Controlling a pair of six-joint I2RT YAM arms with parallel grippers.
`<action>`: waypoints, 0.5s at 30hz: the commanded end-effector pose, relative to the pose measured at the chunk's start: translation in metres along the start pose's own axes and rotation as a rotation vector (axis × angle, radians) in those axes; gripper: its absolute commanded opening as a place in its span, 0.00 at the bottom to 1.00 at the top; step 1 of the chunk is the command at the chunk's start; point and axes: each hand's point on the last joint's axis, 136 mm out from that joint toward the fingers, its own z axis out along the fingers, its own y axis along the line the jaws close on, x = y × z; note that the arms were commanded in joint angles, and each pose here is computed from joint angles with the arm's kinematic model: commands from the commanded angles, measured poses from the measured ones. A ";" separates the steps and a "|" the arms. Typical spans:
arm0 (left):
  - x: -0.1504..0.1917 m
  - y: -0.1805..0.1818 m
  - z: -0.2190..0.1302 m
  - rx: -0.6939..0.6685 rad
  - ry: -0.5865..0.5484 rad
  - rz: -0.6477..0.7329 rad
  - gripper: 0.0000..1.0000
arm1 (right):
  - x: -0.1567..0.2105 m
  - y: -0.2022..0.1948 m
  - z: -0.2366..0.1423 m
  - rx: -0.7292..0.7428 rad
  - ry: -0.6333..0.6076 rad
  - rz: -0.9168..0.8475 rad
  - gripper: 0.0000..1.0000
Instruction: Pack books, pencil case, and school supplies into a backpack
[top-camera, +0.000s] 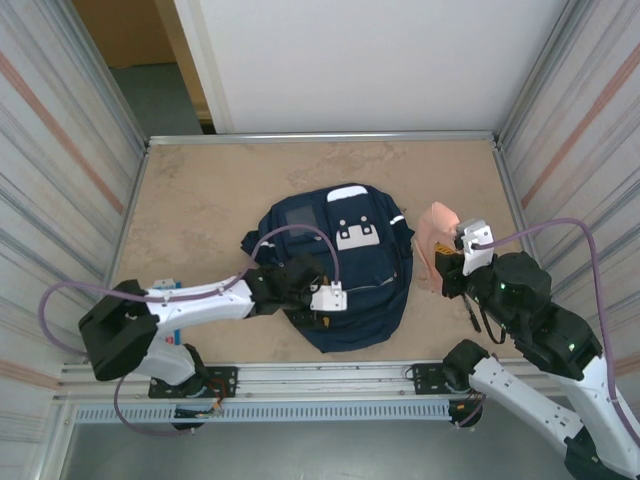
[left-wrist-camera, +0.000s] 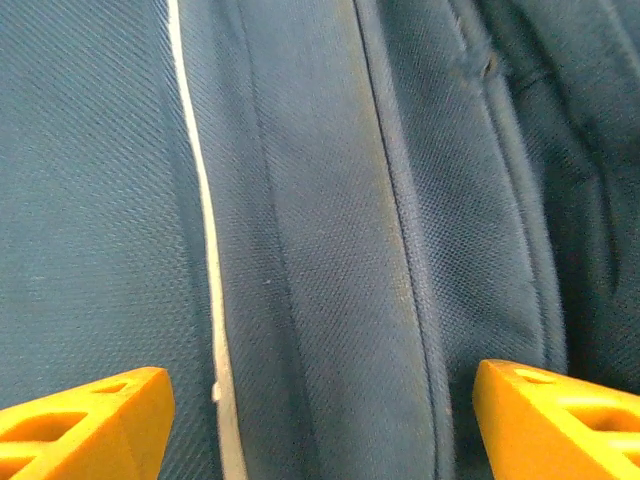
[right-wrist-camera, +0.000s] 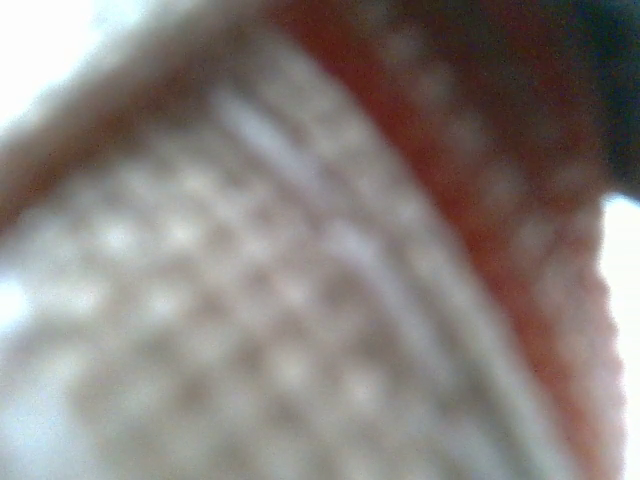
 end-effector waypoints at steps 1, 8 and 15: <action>-0.004 0.012 0.012 -0.039 0.027 0.033 0.76 | 0.002 0.000 0.007 0.009 0.006 0.032 0.00; -0.019 0.038 0.002 -0.160 0.032 0.032 0.19 | 0.007 0.009 0.024 -0.019 0.057 0.016 0.00; -0.061 0.079 -0.079 -0.267 -0.170 -0.103 0.00 | 0.014 0.041 0.028 -0.207 0.038 -0.241 0.00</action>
